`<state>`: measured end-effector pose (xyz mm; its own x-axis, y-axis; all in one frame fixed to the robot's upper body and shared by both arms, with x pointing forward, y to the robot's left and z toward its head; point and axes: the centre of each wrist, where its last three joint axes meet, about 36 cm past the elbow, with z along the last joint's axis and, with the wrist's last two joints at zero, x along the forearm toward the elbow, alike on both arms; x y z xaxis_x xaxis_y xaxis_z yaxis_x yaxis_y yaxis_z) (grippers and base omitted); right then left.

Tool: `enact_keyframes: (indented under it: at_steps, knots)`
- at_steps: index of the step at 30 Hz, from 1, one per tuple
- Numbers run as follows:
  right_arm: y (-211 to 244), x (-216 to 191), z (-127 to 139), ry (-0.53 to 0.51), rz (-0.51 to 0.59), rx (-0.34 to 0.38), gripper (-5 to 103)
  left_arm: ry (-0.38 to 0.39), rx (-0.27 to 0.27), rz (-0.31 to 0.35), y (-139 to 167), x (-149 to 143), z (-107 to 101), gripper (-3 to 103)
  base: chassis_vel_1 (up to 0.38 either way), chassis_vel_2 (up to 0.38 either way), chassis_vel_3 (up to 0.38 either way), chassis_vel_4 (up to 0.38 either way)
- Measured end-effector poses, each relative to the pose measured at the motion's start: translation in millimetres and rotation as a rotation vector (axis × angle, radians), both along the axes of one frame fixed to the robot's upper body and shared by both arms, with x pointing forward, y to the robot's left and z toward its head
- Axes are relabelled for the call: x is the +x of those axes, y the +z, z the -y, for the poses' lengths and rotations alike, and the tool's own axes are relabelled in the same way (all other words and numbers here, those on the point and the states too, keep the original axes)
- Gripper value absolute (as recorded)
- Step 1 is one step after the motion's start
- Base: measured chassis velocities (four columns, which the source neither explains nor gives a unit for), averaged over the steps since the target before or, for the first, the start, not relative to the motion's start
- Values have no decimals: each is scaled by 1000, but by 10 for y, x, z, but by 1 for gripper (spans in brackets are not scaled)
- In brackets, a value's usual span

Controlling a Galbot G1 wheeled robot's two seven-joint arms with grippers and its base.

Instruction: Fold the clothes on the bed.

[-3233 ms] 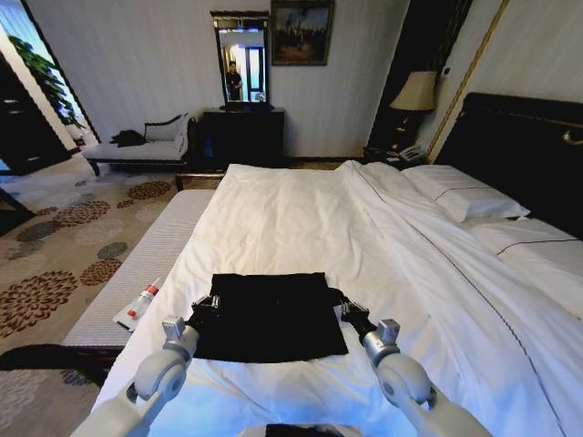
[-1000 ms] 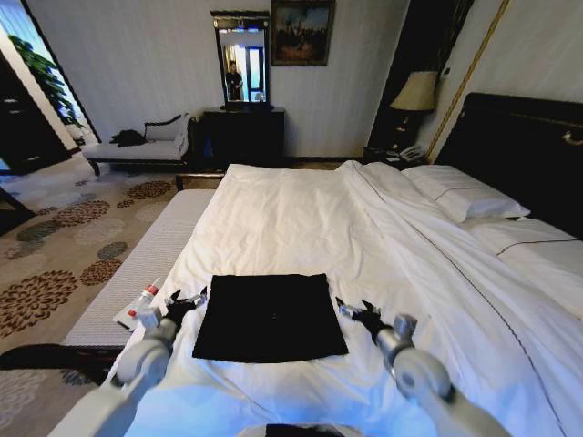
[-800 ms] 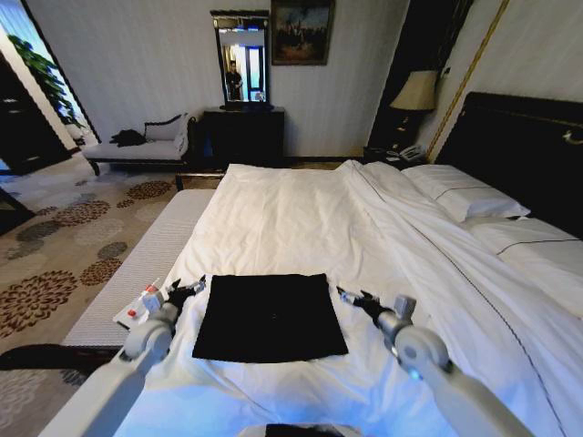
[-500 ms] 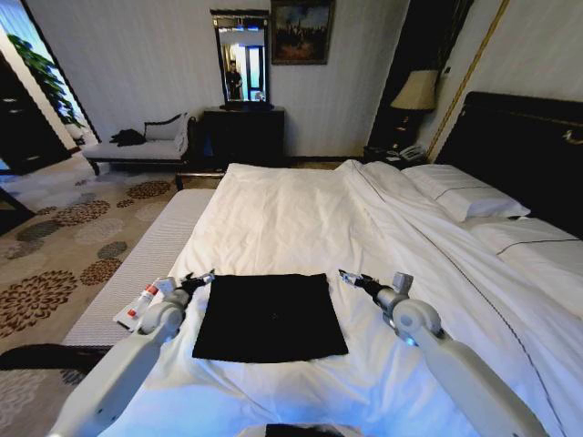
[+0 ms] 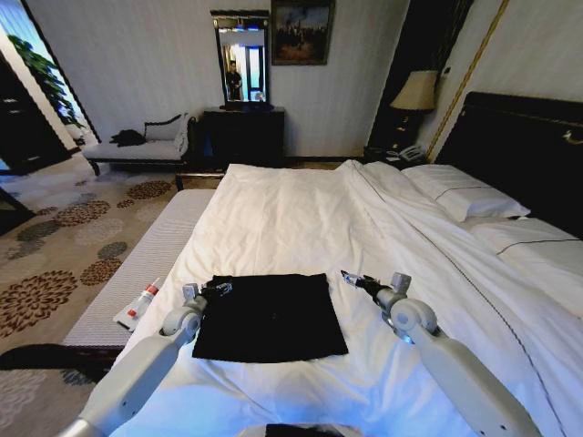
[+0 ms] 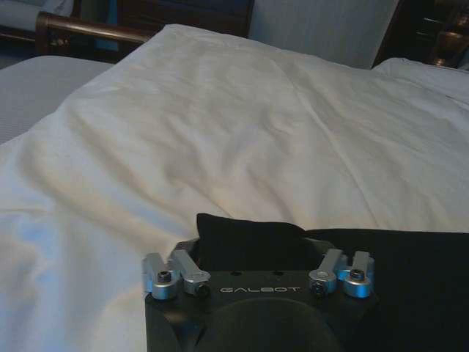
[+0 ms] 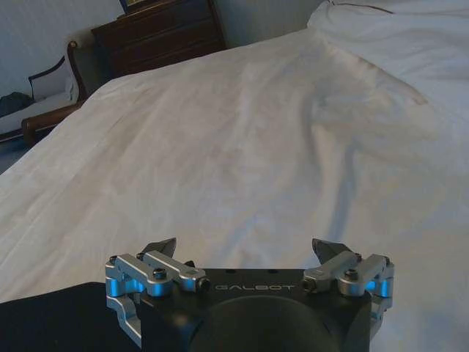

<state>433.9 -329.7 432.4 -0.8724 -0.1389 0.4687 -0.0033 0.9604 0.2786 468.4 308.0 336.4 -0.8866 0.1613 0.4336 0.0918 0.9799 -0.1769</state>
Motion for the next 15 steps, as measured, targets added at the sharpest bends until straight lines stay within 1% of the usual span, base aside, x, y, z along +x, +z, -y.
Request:
enact_keyframes:
  at_steps: [3,4,6,8,11,12,15]
  knots:
    - [6,-1,-10,2,4,-5,100,17,2,10,12,-5,-39,60,0,0,0,0]
    - [6,-1,-10,2,4,-5,100,17,2,10,12,-5,-39,60,0,0,0,0]
    - [9,8,-20,3,6,-5,100,23,4,18,31,3,-59,48,0,0,0,0]
    - [7,16,-22,3,6,-4,100,25,5,20,36,12,-67,48,0,0,0,0]
    - [-30,66,-28,-3,-1,1,100,30,9,24,45,59,-91,32,0,0,0,0]
    - [-30,66,-28,-3,-1,1,100,30,9,24,45,59,-91,32,0,0,0,0]
    - [-71,95,-21,-13,-11,6,100,24,10,28,43,78,-76,16,0,0,0,0]
